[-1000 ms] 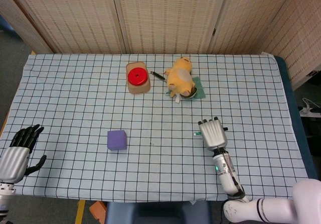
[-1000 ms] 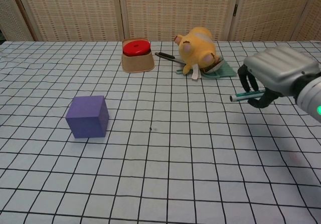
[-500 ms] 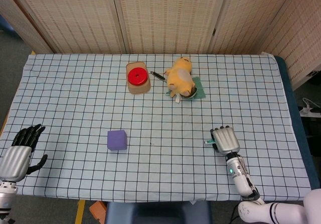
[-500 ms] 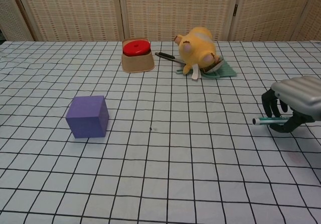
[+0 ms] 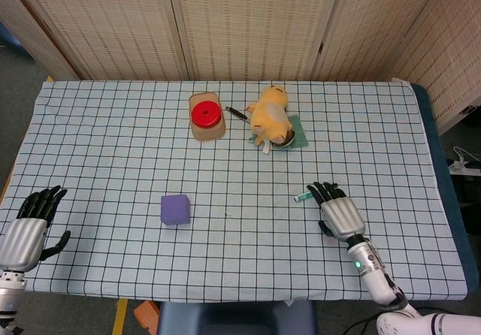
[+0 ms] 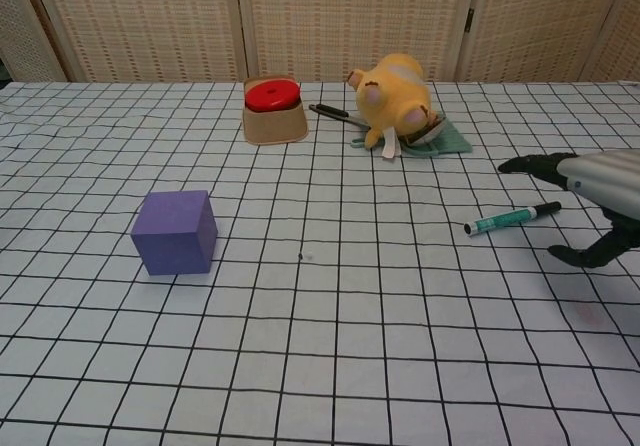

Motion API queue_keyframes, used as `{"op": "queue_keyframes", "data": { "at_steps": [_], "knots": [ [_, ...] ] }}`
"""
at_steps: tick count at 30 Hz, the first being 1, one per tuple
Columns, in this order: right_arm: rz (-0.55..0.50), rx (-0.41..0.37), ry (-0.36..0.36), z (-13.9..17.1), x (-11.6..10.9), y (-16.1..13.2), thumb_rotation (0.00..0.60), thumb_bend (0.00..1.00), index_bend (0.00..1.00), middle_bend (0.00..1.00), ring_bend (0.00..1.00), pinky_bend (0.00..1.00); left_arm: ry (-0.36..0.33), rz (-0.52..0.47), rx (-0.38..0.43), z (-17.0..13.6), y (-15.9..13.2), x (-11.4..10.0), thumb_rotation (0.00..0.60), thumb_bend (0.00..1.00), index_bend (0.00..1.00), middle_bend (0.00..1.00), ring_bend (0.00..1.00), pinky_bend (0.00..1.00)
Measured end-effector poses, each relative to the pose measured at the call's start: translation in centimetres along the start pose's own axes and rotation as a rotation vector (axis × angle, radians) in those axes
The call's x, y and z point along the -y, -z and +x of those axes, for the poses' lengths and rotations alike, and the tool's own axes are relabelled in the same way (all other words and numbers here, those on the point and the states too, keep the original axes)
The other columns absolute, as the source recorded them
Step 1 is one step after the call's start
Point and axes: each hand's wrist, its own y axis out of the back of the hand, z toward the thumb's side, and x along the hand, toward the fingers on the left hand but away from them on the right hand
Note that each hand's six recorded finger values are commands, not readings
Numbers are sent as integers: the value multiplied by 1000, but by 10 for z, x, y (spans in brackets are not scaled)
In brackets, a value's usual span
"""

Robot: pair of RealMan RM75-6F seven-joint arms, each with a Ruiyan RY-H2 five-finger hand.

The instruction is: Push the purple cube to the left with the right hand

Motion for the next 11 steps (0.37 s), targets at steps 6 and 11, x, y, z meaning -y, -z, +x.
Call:
{"op": "queue_keyframes", "data": {
  "at_steps": [6, 11],
  "knots": [
    [-44, 37, 286, 48, -33, 29, 600, 205, 0, 0, 0, 44, -15, 11, 14, -3, -2, -2, 600, 383, 0, 0, 0, 74],
    [-86, 46, 431, 102, -34, 61, 600, 203, 0, 0, 0, 28, -22, 24, 6, -6, -3, -3, 600, 384, 0, 0, 0, 81]
  ]
}}
